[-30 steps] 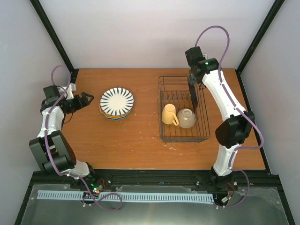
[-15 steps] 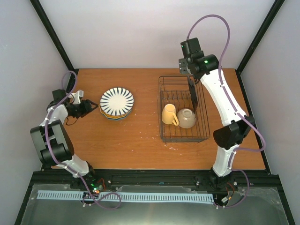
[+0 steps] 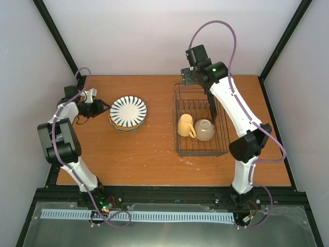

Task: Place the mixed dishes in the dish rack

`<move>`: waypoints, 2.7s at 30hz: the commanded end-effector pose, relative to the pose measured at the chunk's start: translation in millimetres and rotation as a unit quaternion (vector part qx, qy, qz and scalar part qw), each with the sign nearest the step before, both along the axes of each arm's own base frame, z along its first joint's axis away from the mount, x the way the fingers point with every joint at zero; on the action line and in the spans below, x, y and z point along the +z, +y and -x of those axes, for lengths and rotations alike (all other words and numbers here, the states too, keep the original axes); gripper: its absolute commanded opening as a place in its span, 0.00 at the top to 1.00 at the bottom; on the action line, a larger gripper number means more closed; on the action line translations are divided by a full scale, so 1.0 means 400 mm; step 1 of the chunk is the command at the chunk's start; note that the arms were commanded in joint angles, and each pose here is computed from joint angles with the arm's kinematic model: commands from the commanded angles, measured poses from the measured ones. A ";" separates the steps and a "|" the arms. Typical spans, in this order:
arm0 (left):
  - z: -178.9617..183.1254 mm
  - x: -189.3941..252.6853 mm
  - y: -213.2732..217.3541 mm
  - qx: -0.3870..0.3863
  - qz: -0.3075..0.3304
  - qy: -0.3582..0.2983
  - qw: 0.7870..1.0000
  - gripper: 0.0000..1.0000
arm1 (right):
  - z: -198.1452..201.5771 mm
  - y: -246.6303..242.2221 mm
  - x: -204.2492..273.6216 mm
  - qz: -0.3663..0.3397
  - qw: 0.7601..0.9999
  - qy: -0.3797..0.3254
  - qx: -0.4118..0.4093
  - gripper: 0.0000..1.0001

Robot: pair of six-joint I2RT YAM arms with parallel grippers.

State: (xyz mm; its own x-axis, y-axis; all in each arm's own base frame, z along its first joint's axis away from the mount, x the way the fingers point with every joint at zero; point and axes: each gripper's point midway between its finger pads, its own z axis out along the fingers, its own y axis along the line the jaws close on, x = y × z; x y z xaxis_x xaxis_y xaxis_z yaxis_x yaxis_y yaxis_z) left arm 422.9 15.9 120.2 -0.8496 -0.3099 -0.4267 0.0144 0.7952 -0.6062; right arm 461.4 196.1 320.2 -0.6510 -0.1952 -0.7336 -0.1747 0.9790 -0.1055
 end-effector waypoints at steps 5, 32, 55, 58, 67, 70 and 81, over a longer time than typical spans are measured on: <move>-0.044 -0.021 0.009 -0.010 -0.023 -0.006 1.000 0.55 | 0.001 0.161 -0.023 -0.052 0.993 0.016 0.110 0.26; -0.126 -0.110 -0.035 -0.048 -0.012 0.014 0.999 0.61 | 0.001 0.299 -0.132 -0.090 0.976 0.074 0.186 0.27; -0.126 -0.089 -0.044 -0.059 -0.013 0.008 0.998 0.99 | 0.007 0.327 -0.168 -0.097 0.970 0.093 0.203 0.27; -0.127 -0.055 -0.047 -0.063 -0.014 -0.005 0.998 0.99 | 0.014 0.343 -0.168 -0.106 0.966 0.096 0.216 0.27; -0.120 0.062 -0.063 -0.069 -0.004 -0.049 0.996 0.99 | 0.060 0.453 -0.179 -0.200 0.921 0.128 0.309 0.27; -0.113 0.093 -0.068 -0.072 -0.004 -0.061 0.996 0.99 | 0.075 0.484 -0.209 -0.226 0.903 0.154 0.331 0.26; -0.081 0.139 -0.082 -0.077 0.000 -0.079 0.994 0.99 | 0.081 0.526 -0.325 -0.251 0.881 0.211 0.342 0.26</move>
